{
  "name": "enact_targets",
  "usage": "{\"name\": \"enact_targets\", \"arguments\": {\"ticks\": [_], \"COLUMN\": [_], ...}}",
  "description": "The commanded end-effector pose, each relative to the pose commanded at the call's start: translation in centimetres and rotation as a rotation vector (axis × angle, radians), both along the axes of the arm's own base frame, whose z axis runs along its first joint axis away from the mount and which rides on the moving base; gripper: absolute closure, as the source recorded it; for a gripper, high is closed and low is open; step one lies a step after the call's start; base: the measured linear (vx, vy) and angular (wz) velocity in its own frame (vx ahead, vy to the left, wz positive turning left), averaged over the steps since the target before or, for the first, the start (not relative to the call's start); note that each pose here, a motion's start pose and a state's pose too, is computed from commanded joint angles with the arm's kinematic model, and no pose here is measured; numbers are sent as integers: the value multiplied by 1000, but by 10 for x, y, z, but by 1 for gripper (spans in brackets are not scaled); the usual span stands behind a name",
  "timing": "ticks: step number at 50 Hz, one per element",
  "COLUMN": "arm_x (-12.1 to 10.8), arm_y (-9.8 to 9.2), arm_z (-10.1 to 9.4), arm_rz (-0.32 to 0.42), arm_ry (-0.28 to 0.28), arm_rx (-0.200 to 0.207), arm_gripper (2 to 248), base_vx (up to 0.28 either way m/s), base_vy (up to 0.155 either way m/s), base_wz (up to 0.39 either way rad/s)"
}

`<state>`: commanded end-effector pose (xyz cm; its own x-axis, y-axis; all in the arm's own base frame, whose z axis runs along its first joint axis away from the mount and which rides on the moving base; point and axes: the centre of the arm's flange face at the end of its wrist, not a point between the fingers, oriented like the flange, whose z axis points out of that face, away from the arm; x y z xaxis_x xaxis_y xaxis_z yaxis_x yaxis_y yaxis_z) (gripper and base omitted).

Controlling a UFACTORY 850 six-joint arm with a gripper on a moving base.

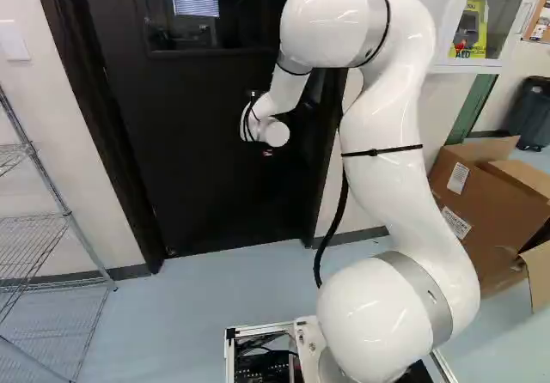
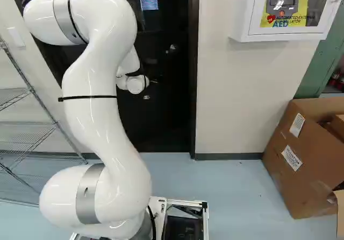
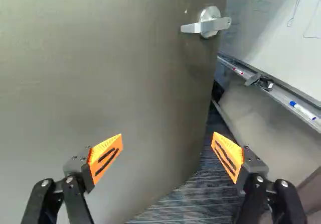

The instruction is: Open the door and move inside

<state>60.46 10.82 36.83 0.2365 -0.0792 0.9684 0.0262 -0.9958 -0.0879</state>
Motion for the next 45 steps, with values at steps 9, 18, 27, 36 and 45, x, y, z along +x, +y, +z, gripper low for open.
{"name": "enact_targets", "arguments": {"ticks": [9,18,27,36,45], "arm_x": [-18,-36,-54,-73,-91], "arm_y": [-8,-16,-22,-27,-32], "arm_z": [3,5,7,9,10], "arm_rz": [-27,-54,-79,-98,-114], "arm_ry": [15,29,43,55,65], "arm_rx": [9,17,26,33,38], "arm_gripper": [3,3,3,3,3], "base_vx": [0,0,0,0,0], "base_vy": [0,0,0,0,0], "base_wz": [0,0,0,0,0]}}
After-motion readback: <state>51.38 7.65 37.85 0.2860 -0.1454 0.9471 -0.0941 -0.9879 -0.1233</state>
